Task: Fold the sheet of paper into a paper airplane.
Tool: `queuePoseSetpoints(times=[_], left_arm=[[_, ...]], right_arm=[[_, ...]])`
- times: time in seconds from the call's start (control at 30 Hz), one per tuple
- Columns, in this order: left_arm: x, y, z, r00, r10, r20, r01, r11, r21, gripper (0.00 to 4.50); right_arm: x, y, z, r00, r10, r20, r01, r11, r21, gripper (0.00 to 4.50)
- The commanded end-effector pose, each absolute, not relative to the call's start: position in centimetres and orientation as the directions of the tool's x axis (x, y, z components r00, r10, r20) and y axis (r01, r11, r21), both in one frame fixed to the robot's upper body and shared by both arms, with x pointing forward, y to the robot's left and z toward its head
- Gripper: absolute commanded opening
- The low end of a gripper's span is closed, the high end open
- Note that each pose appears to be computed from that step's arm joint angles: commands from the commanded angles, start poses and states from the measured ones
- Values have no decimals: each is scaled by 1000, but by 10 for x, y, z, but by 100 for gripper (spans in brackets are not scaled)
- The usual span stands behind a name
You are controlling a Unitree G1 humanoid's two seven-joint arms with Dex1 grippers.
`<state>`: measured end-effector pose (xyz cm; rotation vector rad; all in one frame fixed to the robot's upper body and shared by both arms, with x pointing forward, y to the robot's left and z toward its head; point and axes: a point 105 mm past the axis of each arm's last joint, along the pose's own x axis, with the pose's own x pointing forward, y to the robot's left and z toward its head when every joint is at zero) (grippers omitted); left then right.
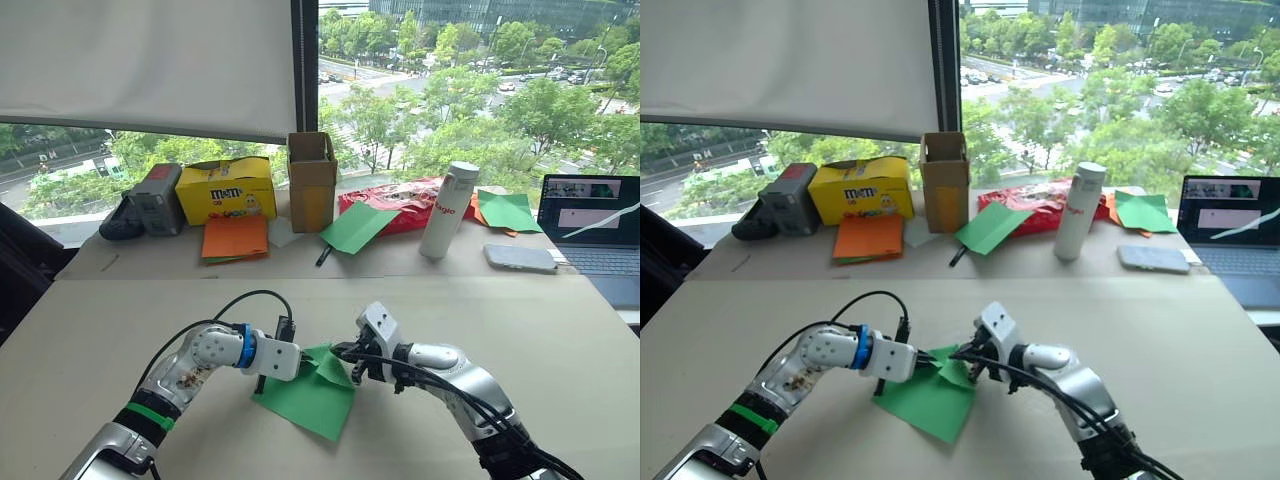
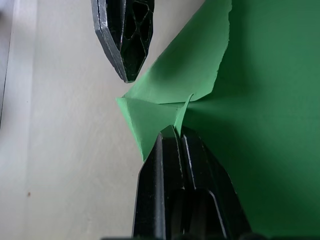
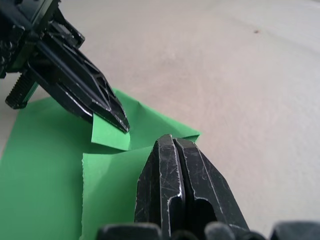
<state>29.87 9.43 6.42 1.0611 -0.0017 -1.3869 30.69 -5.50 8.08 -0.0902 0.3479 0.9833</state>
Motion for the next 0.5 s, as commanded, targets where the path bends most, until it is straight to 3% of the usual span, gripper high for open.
queuePoseSetpoints(times=[0.03, 0.5], left_arm=[[287, 95, 48, 205, -753, -625, 817, -221, 533, 1], [280, 95, 41, 201, -738, -645, 846, -202, 494, 1]], right_arm=[[314, -51, 96, 520, 813, -262, -824, 558, 98, 0], [312, -43, 65, 477, 803, -357, -851, 524, 41, 0]])
